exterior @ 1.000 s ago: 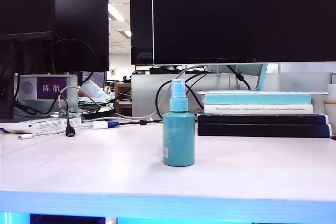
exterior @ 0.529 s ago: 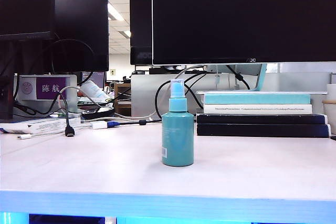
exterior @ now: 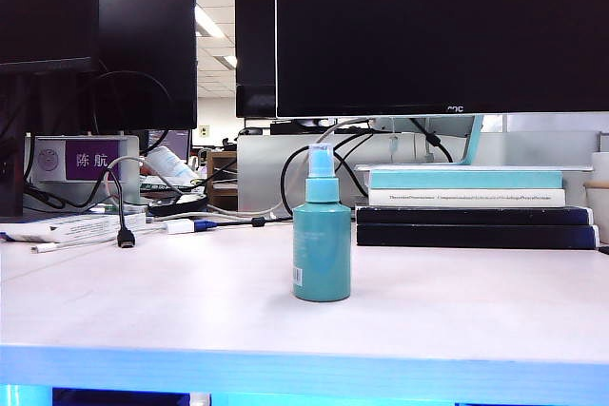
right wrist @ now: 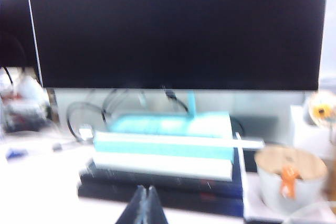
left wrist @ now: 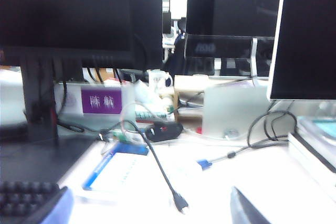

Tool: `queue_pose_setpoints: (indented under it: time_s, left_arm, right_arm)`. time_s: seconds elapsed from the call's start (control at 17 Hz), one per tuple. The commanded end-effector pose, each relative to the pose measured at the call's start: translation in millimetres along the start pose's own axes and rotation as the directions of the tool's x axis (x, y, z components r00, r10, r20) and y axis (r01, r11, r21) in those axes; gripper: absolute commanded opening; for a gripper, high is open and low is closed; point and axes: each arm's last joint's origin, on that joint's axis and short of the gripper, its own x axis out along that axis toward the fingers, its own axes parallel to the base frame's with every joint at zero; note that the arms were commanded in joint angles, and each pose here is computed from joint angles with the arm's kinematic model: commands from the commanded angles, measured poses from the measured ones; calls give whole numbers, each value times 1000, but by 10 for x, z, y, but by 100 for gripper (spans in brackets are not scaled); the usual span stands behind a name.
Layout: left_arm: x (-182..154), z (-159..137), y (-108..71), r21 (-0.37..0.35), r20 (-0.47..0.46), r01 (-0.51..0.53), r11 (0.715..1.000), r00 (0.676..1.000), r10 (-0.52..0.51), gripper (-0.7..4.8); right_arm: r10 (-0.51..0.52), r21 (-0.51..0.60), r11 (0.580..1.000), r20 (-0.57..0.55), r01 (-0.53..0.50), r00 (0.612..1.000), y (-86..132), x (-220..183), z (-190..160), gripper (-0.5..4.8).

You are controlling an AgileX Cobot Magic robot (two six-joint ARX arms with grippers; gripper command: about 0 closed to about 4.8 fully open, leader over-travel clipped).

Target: Pick up the sprayer with the left hand, pick up its lid with the right hand then put the lid on the sprayer.

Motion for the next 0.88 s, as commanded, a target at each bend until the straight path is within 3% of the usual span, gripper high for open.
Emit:
queue_pose_setpoints:
  time_s: [0.06, 0.18, 0.24, 0.29, 0.35, 0.41, 0.65, 0.88]
  left_arm:
    - [-124, -103, -17, -22, 58, -7, 1000, 998, 8, 382]
    - [-118, -241, -11, 0, -63, -17, 1000, 998, 17, 370]
    - [-117, -274, -9, 4, -80, -17, 1000, 997, 17, 350]
    - [-116, -296, -8, 8, -87, -17, 1000, 996, 17, 292]
    - [-114, -326, -10, 24, -96, -5, 1000, 995, 7, 191]
    - [-112, -374, -9, 62, -114, 2, 998, 993, 5, 47]
    - [-112, -448, -3, 130, -149, 3, 991, 989, 17, 46]
    - [-126, -616, 15, 120, -249, -41, 992, 966, 70, 34]
  right_arm:
    - [-4, -14, 1000, -47, 3, 999, -1, -2, -60, 8]
    - [-2, -20, 1000, -189, -1, 982, -1, -17, -198, 8]
    - [-5, -16, 1000, -234, 1, 972, -3, -25, -242, 8]
    - [-7, -7, 1000, -268, 5, 963, -4, -34, -275, 2]
    - [-28, 6, 1000, -292, 31, 956, -10, -40, -299, -1]
    - [-64, 7, 998, -317, 70, 946, -22, -49, -324, -1]
    - [-78, -5, 997, -359, 82, 930, -27, -64, -366, -1]
    - [-68, 1, 997, -368, 73, 927, -23, -67, -374, -1]
